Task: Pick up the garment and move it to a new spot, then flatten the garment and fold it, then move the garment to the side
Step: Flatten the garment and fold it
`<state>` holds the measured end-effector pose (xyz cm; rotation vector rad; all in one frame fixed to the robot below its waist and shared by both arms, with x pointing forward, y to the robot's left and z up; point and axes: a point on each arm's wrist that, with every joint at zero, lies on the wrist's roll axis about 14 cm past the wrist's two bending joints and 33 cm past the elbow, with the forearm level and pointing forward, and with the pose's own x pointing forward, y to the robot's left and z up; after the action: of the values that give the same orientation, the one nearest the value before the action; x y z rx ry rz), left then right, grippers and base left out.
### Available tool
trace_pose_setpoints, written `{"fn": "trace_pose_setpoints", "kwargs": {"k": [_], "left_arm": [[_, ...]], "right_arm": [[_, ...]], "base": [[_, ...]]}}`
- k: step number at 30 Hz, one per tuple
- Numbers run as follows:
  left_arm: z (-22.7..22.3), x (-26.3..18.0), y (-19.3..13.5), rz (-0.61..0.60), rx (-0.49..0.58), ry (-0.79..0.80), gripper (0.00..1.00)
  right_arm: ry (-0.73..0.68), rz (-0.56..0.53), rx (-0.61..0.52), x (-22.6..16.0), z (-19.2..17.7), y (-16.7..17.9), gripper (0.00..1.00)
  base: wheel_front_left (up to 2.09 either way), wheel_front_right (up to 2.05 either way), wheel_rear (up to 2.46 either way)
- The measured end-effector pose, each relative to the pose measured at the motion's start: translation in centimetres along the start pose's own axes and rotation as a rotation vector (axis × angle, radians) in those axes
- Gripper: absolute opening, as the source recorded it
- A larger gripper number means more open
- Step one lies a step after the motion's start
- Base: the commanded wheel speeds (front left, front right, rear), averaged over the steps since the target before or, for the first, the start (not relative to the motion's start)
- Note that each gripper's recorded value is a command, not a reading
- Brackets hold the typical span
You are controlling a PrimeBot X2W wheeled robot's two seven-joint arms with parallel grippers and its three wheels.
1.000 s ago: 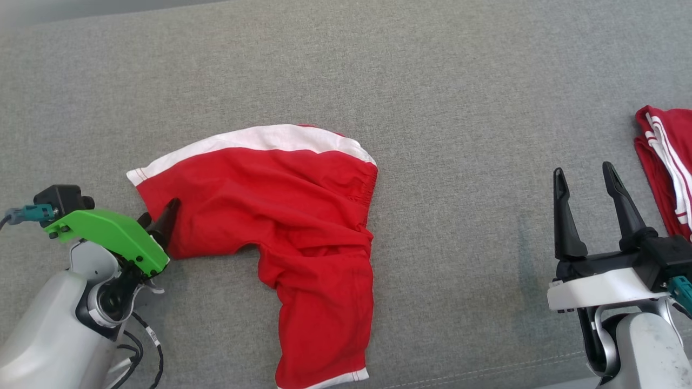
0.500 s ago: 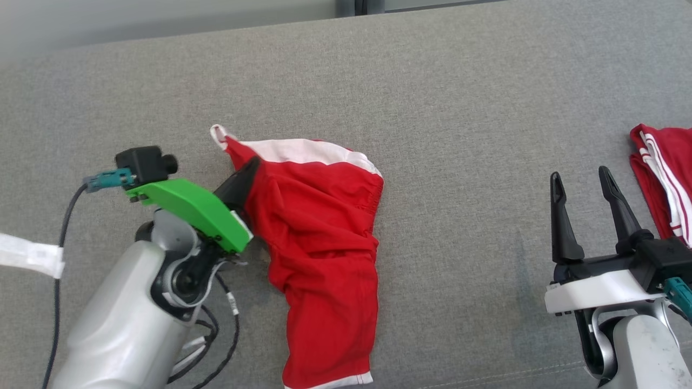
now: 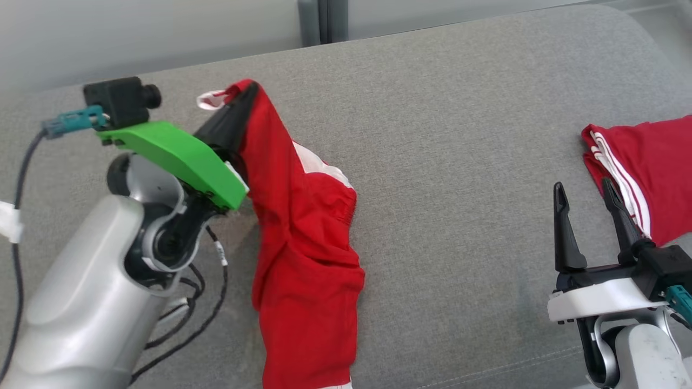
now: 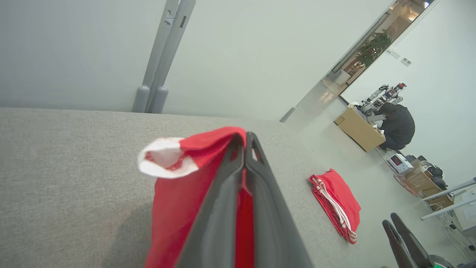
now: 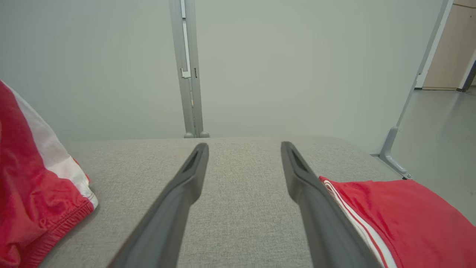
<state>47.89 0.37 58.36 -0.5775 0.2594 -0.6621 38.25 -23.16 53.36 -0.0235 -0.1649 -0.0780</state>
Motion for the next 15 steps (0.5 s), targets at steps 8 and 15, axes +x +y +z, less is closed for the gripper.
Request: {"fn": "trace_pose_setpoints", "kwargs": {"k": [8,15], "left_arm": [[5.8,-0.6,-0.6,0.011,0.091,-0.09,0.0],[8.1,-0.4,-1.7,0.001,0.168,-0.139,0.0]], "right_arm": [[-0.006,-0.034,0.0,-1.0,0.4,-1.1,1.0],[0.007,-0.021,0.013,-0.8,-0.1,-0.6,1.0]], "base": [[0.0,0.0,0.0],[0.0,0.0,0.0]]}}
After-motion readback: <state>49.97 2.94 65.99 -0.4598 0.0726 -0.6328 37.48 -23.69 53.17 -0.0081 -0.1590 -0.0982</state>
